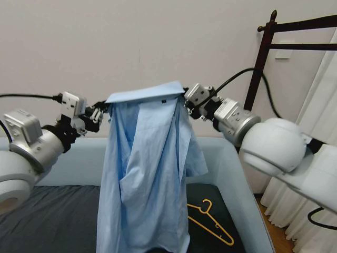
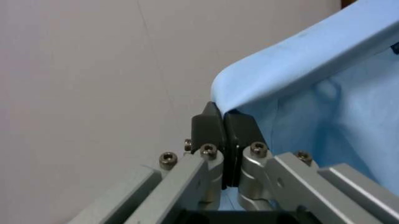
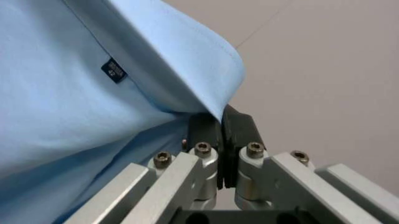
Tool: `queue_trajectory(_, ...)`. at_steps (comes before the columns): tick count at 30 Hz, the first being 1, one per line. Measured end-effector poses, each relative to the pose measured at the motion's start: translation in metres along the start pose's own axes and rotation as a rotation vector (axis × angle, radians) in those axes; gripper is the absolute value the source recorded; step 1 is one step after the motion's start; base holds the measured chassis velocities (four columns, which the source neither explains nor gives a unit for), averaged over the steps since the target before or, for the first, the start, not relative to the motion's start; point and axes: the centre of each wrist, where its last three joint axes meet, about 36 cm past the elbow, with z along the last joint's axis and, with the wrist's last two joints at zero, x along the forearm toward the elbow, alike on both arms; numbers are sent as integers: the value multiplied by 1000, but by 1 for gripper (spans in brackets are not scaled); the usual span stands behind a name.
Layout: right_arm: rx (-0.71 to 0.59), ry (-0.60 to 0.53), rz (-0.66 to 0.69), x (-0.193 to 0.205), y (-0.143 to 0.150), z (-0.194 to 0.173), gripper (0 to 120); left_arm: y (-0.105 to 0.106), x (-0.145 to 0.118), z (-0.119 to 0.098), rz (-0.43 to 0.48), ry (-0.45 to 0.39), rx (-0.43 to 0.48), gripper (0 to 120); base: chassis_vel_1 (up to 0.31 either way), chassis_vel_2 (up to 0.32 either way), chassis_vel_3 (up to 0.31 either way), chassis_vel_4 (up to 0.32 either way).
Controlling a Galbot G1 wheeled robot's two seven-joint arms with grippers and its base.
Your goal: Pick up the clothes from the sofa and hang them on the clothes hanger.
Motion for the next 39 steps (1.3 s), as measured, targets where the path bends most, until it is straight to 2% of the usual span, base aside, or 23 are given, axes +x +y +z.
queue_trajectory(1,2,9,-8,-3,7,4,0,-3,-2,8,-1,14,1,0,0,0,0,0)
queue_trajectory(3,-11,59,-71,-19,52,25,0,-11,-5,45,-10,78,1,0,0,0,0,0)
queue_trajectory(4,-11,59,-71,-19,52,25,0,-11,-5,45,-10,78,1,0,0,0,0,0)
queue_trajectory(7,-39,115,-132,-46,105,45,0,-14,-7,105,-23,172,-16,0,0,0,0,0)
queue_trajectory(9,-74,158,-148,-77,138,65,0,-17,-12,142,-37,227,-5,0,0,0,0,0)
queue_trajectory(10,-74,158,-148,-77,138,65,0,-17,-12,142,-37,227,-5,0,0,0,0,0)
queue_trajectory(13,-118,216,-145,-109,166,90,0,-22,-25,181,-59,267,14,0,0,0,0,0)
queue_trajectory(15,-138,264,-147,-133,197,119,0,-29,-38,219,-82,303,45,0,0,0,0,0)
queue_trajectory(16,-138,264,-147,-133,197,119,0,-29,-38,219,-82,303,45,0,0,0,0,0)
queue_trajectory(20,-140,312,-166,-147,245,151,0,-50,-49,275,-117,368,66,0,0,0,0,0)
queue_trajectory(21,-140,312,-166,-147,245,151,0,-50,-49,275,-117,368,66,0,0,0,0,0)
queue_trajectory(25,-157,336,-165,-161,281,176,0,-65,-51,310,-135,412,69,0,0,0,0,0)
queue_trajectory(29,-186,353,-135,-173,292,189,0,-73,-56,324,-145,424,83,0,0,0,0,0)
queue_trajectory(32,-183,360,-124,-174,291,194,0,-75,-63,327,-148,420,83,0,0,0,0,0)
queue_trajectory(39,-165,383,-100,-167,264,203,0,-77,-98,324,-125,403,47,0,0,0,0,0)
